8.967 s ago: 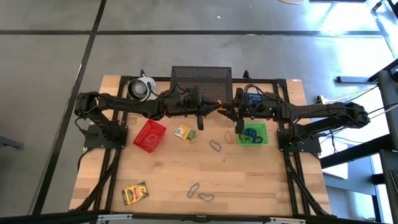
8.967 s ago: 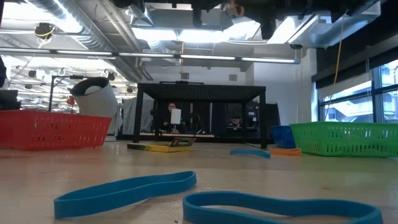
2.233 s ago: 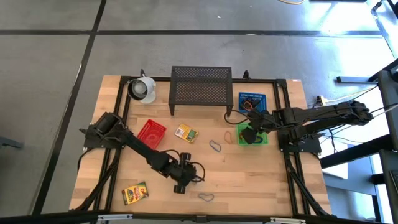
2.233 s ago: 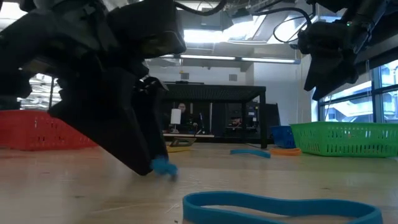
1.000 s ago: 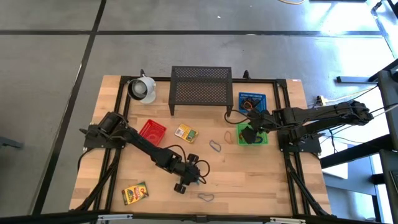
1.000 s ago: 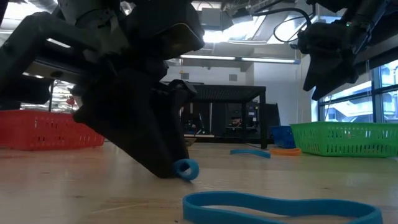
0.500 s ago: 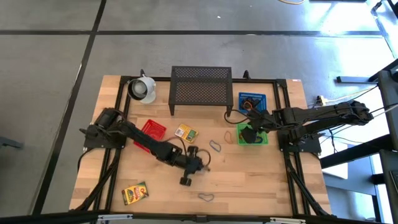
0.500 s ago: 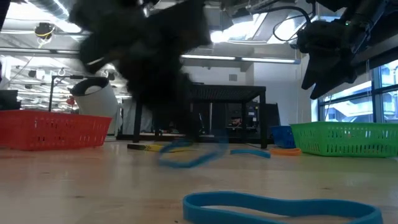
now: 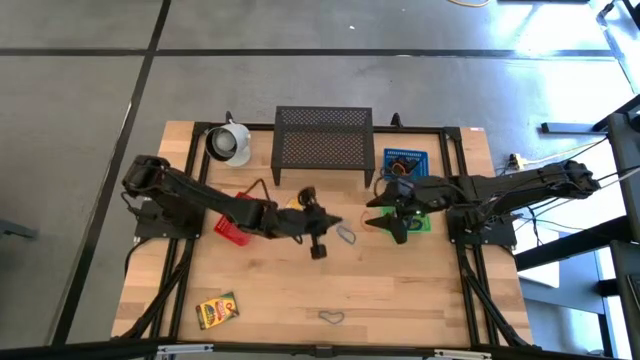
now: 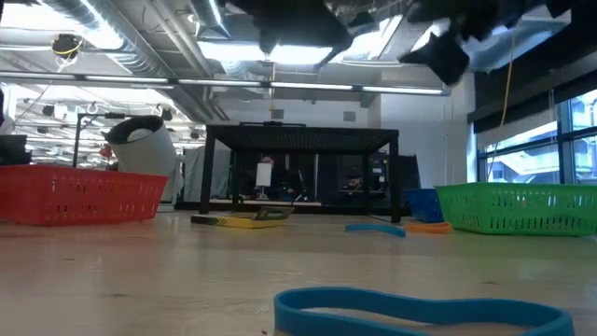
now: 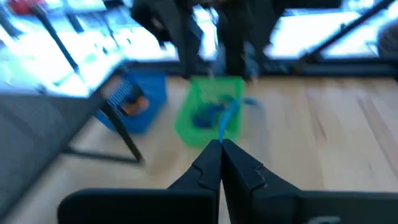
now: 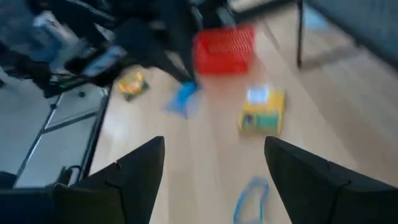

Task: Pick & Place Office Desk Supplies
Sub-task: Put the blue rubber band into the blue bin

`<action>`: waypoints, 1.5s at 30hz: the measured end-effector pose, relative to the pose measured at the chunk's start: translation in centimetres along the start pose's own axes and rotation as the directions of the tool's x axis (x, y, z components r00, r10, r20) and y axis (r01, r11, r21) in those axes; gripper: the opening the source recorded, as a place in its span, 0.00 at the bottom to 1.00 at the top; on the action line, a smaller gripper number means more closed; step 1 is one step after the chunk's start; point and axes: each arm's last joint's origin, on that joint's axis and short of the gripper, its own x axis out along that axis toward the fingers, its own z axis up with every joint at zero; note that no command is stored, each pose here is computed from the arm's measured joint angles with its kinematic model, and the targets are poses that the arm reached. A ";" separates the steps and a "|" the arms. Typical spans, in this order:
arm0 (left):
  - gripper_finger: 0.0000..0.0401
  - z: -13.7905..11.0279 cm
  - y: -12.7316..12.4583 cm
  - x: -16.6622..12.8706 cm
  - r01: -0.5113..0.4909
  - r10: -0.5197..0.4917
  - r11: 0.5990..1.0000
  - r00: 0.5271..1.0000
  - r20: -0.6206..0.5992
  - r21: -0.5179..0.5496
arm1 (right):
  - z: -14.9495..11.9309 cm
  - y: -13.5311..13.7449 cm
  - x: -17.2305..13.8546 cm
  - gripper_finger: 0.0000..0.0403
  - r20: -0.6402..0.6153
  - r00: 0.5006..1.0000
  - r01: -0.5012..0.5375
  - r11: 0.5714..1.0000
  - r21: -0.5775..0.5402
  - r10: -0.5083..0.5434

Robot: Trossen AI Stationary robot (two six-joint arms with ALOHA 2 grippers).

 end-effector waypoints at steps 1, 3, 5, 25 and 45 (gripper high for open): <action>0.01 0.4 0.3 0.0 -0.013 0.012 1.000 0.999 0.031 0.008 | 0.3 0.2 0.0 0.69 0.031 0.999 -0.012 0.999 -0.038 0.014; 0.01 1.2 0.7 0.1 -0.023 0.022 1.000 0.995 0.100 0.015 | 0.8 0.4 0.0 0.69 0.094 0.995 -0.008 0.994 -0.106 0.018; 0.01 1.9 0.9 0.2 -0.033 0.029 0.999 0.986 0.164 0.020 | 1.2 0.5 -0.1 0.69 0.139 0.990 0.005 0.989 -0.148 0.016; 0.01 3.9 5.8 1.7 -0.063 0.042 0.997 0.940 0.339 0.052 | 2.8 0.5 -0.4 0.69 0.337 0.939 0.153 0.963 -0.224 -0.071; 0.01 4.7 7.9 2.1 -0.015 -0.048 0.990 0.904 0.426 0.143 | 3.1 0.4 -0.6 0.22 0.392 0.909 0.219 0.962 -0.160 -0.142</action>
